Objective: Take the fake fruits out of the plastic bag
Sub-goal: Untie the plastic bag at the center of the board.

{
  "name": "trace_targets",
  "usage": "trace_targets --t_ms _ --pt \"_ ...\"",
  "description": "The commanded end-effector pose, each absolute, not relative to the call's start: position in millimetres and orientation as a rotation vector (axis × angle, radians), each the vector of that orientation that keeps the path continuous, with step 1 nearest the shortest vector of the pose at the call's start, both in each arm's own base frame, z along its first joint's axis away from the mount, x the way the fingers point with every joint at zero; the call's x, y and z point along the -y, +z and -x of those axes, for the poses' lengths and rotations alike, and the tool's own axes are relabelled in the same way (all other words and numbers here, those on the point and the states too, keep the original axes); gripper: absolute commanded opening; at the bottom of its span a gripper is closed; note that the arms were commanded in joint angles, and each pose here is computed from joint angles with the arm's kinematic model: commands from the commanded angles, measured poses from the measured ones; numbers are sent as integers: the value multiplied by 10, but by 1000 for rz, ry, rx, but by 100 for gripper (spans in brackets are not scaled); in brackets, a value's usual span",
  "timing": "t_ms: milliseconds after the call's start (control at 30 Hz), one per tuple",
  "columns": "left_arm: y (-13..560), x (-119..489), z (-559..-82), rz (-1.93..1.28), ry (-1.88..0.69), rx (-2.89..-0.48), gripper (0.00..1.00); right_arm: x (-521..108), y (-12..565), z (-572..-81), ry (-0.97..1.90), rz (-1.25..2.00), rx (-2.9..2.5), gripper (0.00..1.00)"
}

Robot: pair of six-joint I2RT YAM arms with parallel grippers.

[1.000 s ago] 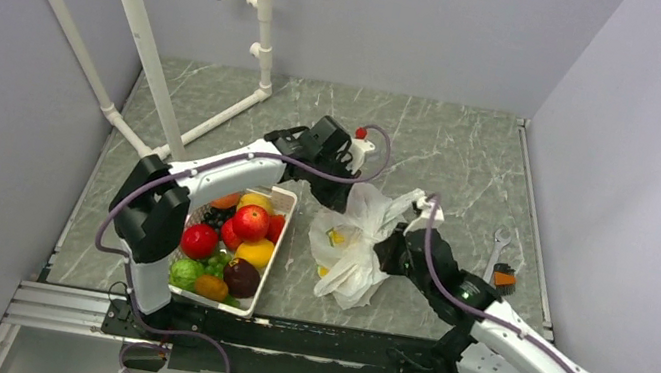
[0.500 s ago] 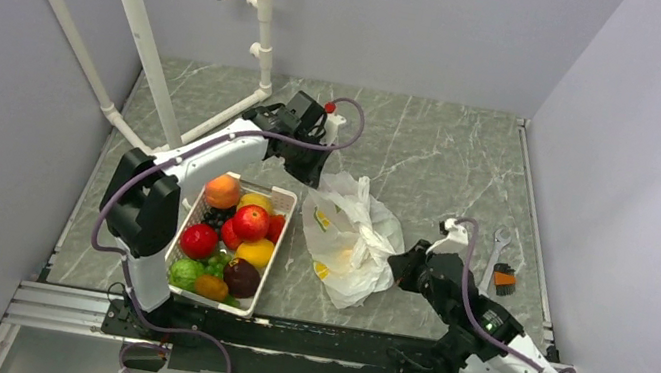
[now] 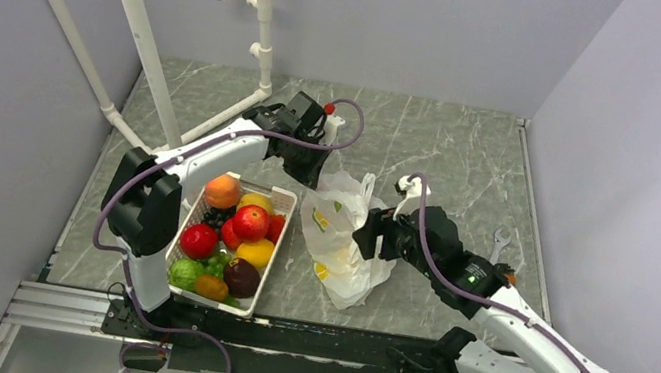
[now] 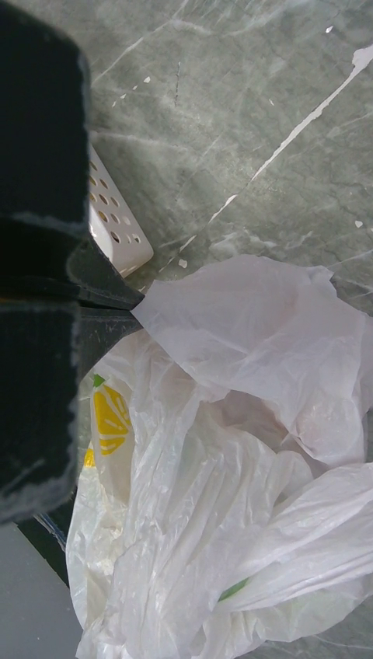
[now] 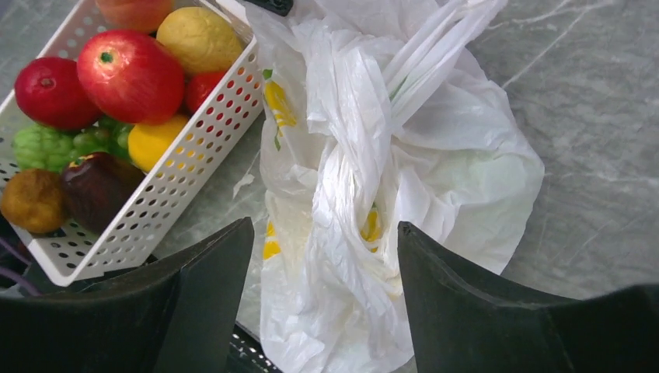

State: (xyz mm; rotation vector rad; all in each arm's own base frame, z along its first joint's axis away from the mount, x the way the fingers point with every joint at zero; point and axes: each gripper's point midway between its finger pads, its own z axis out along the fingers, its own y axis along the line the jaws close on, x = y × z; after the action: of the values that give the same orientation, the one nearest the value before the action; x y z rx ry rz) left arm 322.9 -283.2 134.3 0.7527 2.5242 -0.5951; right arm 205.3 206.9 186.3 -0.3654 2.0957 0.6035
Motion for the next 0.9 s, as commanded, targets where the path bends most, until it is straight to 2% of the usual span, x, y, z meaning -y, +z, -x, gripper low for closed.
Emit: trace_targets --t_ms 0,167,300,367,433,567,733,867 --pt "1513 2868 -3321 -744 -599 -2477 0 -2186 1941 -2142 603 447 -2041 71" --pt "1627 2913 -3279 -771 -667 -2433 0 -2179 1659 -2196 523 455 -2141 65" --pt "1865 2942 -3208 -805 -730 -2318 33 -2197 1706 -2218 544 448 -2095 41" --pt "2003 2955 -3191 -818 -752 -2239 48 -2199 1730 -2218 555 446 -2076 33" --pt "2135 2962 -3173 -830 -762 -2162 60 -2197 1743 -2217 558 448 -2066 30" --pt "2334 3018 -3072 -893 -736 -2007 76 -2205 1718 -2214 558 457 -2072 29" --pt "2278 3064 -2938 -983 -446 -1804 81 -2238 1704 -2187 584 457 -2085 30" --pt "2168 3219 -2859 -1053 -409 -1707 82 -2240 1709 -2153 607 451 -2081 30"
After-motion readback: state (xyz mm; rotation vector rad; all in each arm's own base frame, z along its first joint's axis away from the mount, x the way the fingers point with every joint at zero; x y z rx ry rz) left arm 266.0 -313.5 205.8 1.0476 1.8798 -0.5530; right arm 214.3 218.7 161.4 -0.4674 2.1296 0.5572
